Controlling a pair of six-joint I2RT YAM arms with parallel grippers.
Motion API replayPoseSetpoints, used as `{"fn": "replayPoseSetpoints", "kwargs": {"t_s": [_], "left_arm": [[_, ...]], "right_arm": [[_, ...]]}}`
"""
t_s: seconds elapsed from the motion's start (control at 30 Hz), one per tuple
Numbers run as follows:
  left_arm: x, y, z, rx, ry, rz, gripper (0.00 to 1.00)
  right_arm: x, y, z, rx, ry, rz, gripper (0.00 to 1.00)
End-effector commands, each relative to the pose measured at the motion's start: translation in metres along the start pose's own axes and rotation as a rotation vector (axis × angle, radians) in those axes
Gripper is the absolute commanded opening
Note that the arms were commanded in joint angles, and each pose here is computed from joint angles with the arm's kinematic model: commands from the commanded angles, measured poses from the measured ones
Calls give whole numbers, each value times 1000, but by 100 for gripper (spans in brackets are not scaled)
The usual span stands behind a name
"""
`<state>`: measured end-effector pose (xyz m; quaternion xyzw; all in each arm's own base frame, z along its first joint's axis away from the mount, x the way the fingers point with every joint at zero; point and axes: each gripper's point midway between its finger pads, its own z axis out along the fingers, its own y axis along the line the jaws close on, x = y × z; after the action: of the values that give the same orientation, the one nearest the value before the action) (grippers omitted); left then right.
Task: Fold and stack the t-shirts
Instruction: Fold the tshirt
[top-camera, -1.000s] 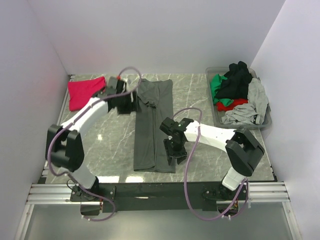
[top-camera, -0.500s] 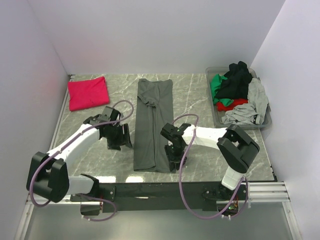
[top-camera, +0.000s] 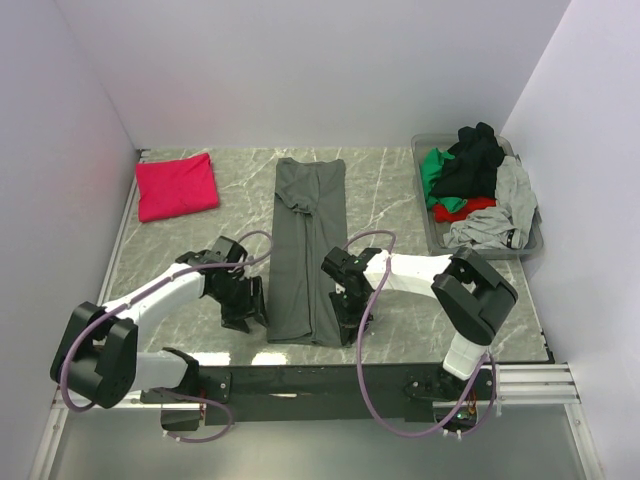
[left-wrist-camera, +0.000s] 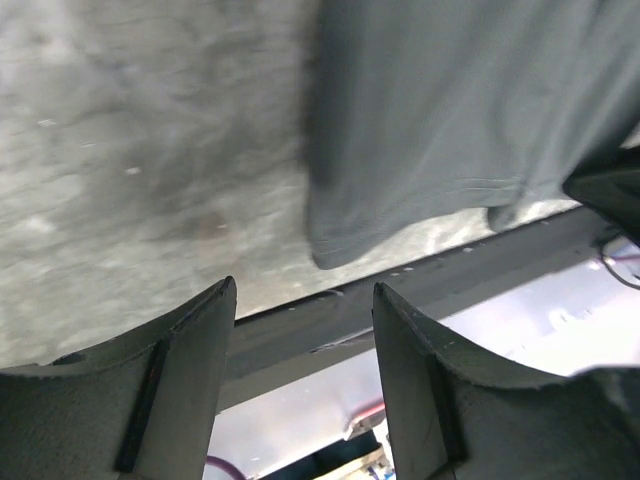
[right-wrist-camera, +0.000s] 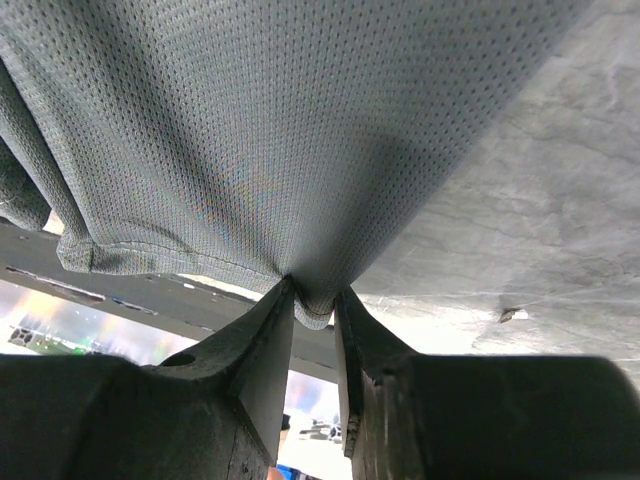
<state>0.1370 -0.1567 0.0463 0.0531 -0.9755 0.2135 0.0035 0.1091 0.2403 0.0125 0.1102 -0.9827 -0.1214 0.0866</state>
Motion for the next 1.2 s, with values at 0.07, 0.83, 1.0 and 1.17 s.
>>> {"fn": "replayPoseSetpoints", "kwargs": {"t_s": [0.07,0.83,1.0,1.17], "left_arm": [[2,-22,6,94,29,3,62],[16,-11,27,-1,121,-3,55],[10,-13,30,-8,113,13,51],[7,-13,35,-20,125,18,47]], "right_arm": [[-2,-7,10,29,10,-21,29],[-3,-6,9,25,6,-23,29],[-4,-5,9,22,6,-19,29],[-4,-4,7,22,1,-18,29]]}}
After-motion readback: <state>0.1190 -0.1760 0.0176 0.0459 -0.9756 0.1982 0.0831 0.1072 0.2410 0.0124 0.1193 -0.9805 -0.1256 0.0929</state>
